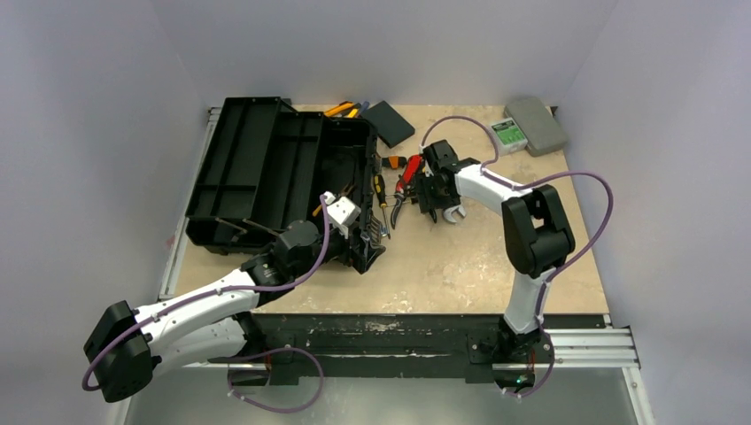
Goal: Pack the tool kit
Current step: Pick up the pliers at the center of the board, then place the pliers in the toolbox.
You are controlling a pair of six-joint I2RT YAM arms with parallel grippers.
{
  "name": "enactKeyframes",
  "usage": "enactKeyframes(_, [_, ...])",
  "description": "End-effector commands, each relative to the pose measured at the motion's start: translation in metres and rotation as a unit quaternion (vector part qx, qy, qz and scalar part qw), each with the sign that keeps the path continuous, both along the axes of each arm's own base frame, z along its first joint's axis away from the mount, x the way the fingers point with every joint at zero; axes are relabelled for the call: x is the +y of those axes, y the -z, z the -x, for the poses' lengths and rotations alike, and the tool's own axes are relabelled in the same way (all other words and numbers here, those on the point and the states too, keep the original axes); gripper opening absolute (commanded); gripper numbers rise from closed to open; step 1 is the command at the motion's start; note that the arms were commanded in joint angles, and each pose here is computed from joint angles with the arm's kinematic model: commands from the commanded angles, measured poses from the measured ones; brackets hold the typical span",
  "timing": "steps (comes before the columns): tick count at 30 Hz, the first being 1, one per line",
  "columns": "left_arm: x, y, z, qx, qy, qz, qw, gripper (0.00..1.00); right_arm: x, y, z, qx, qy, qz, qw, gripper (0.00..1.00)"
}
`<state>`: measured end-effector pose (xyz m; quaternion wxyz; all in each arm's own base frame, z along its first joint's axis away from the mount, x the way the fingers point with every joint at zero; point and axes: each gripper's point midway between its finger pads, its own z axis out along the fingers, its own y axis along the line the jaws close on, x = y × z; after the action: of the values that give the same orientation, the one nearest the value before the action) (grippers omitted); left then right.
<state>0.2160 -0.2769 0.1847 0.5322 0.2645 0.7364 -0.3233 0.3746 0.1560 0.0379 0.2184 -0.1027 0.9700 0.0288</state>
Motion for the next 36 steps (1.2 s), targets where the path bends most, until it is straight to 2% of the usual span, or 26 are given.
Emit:
enactKeyframes(1, [-0.005,-0.023,-0.004,-0.02,-0.001,0.021,1.0,0.96,0.007,-0.006,-0.027,-0.046,0.004,0.007,0.999,0.55])
enactKeyframes(3, [-0.005,-0.024,-0.003,-0.021,0.0,0.021,1.0,0.96,0.009,0.0,-0.029,-0.047,0.004,0.003,0.999,0.5])
enactKeyframes(7, [-0.007,-0.026,-0.001,-0.024,0.01,0.022,0.999,0.96,0.007,-0.001,-0.027,-0.056,0.011,0.0,0.998,0.24])
enactKeyframes(9, [-0.006,-0.026,0.0,-0.024,0.01,0.022,0.999,0.96,0.006,-0.009,-0.024,-0.069,0.011,-0.007,0.998,0.16])
enactKeyframes(13, [-0.005,-0.027,0.001,-0.027,0.011,0.024,0.999,0.96,0.004,-0.039,-0.016,-0.102,0.011,-0.027,0.994,0.08])
enactKeyframes(21, [-0.002,-0.033,0.005,-0.034,0.014,0.033,0.999,0.95,-0.003,-0.116,0.008,-0.166,0.022,-0.07,0.983,0.07])
enactKeyframes(26, [0.006,-0.043,0.006,-0.045,0.002,0.042,0.998,0.95,-0.006,-0.15,0.019,-0.172,0.045,-0.087,0.98,0.07])
enactKeyframes(32, [0.042,-0.059,-0.007,-0.049,-0.097,0.053,0.993,0.95,0.008,-0.177,0.027,-0.172,0.052,-0.109,0.978,0.05])
enactKeyframes(36, [0.074,-0.063,-0.018,-0.022,-0.191,0.037,0.981,0.99,0.02,-0.189,0.028,-0.185,0.062,-0.098,0.976,0.04])
